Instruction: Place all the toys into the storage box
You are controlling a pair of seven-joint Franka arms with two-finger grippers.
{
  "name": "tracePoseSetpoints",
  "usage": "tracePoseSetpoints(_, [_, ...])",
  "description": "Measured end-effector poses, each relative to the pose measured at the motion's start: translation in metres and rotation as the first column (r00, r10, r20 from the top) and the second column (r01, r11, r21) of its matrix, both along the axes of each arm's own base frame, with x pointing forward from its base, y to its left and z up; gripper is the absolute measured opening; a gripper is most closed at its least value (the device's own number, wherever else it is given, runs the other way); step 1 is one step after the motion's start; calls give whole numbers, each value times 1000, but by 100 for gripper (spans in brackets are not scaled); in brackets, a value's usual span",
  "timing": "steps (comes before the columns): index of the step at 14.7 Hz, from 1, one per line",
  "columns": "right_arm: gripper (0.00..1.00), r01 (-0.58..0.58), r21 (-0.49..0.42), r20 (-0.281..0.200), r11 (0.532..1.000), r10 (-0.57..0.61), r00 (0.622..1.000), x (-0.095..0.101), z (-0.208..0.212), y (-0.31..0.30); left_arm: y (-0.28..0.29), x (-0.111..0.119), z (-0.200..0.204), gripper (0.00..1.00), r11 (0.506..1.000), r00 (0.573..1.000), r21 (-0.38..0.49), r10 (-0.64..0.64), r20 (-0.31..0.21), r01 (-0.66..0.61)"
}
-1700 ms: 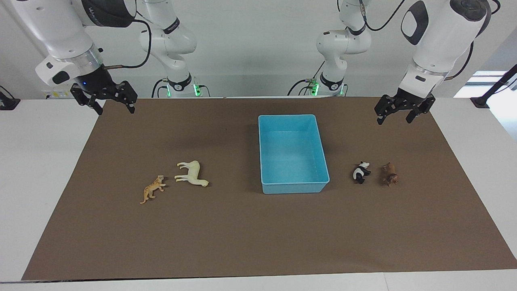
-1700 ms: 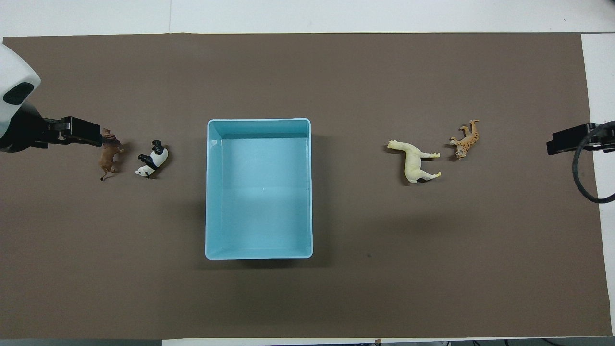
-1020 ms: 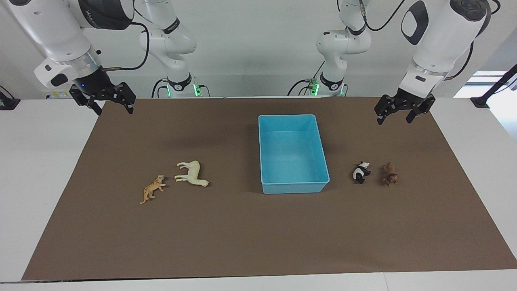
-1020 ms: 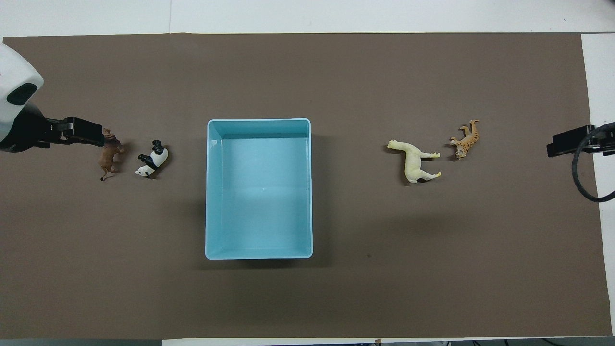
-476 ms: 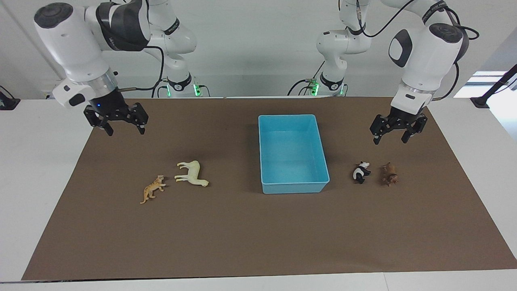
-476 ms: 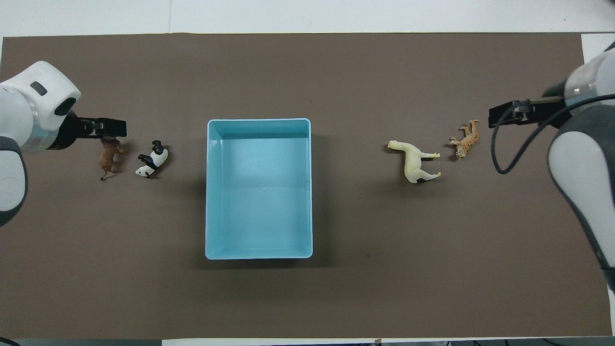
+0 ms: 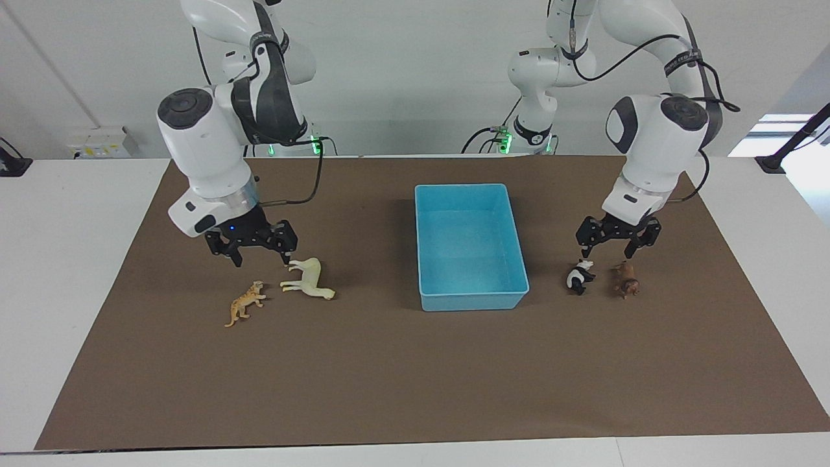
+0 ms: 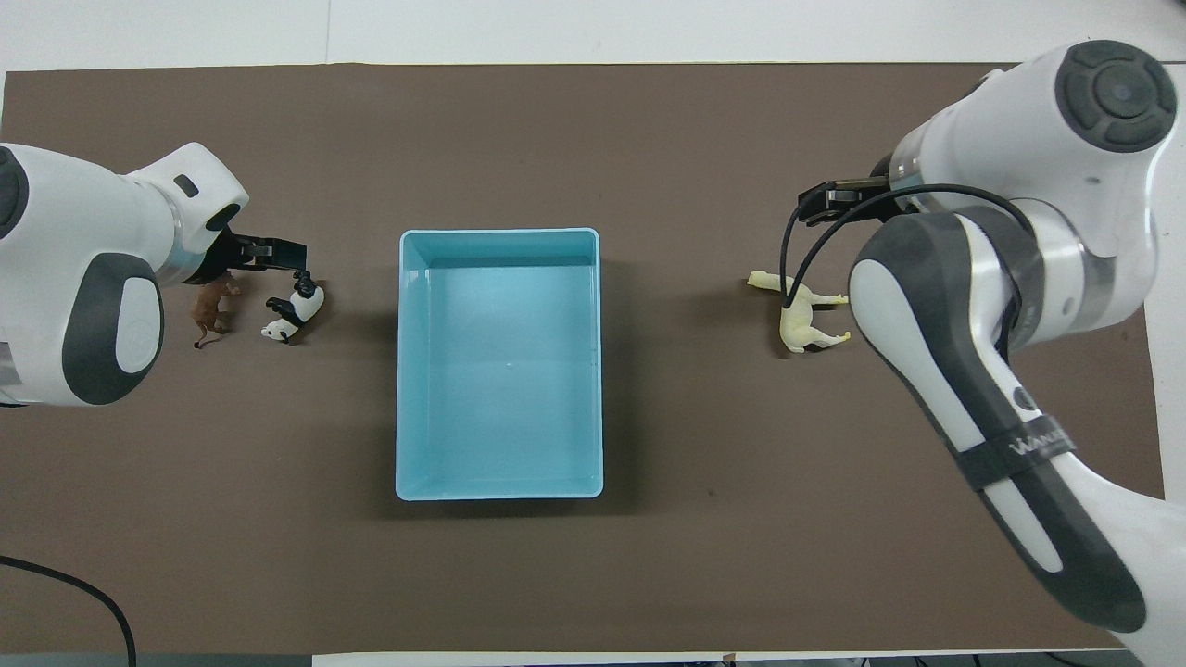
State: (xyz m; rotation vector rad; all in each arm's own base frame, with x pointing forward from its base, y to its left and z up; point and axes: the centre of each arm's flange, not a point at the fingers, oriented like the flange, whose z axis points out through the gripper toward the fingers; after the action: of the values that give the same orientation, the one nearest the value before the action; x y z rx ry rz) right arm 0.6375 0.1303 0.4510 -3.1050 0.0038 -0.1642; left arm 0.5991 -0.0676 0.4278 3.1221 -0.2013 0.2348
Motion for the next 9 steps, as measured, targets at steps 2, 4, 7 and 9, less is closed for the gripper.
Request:
tracePoseSetpoints(2, [100,-15,-2,-13,1000,15,1000,0,-21,25,24,7,1,100,1000,999,9,9,37,-9])
tracePoseSetpoints(4, [100,-39,-8,-24,999,39,999,1,-35,31,50,13,-4,100,1000,998,19,10,68,-11])
tracePoseSetpoints(7, [100,-209,-23,-11,978,208,978,1,-45,31,84,21,-15,100,998,995,59,-35,93,29])
tracePoseSetpoints(9, [100,-331,-37,9,943,332,943,-2,-55,32,97,24,-24,100,997,994,67,-51,100,45])
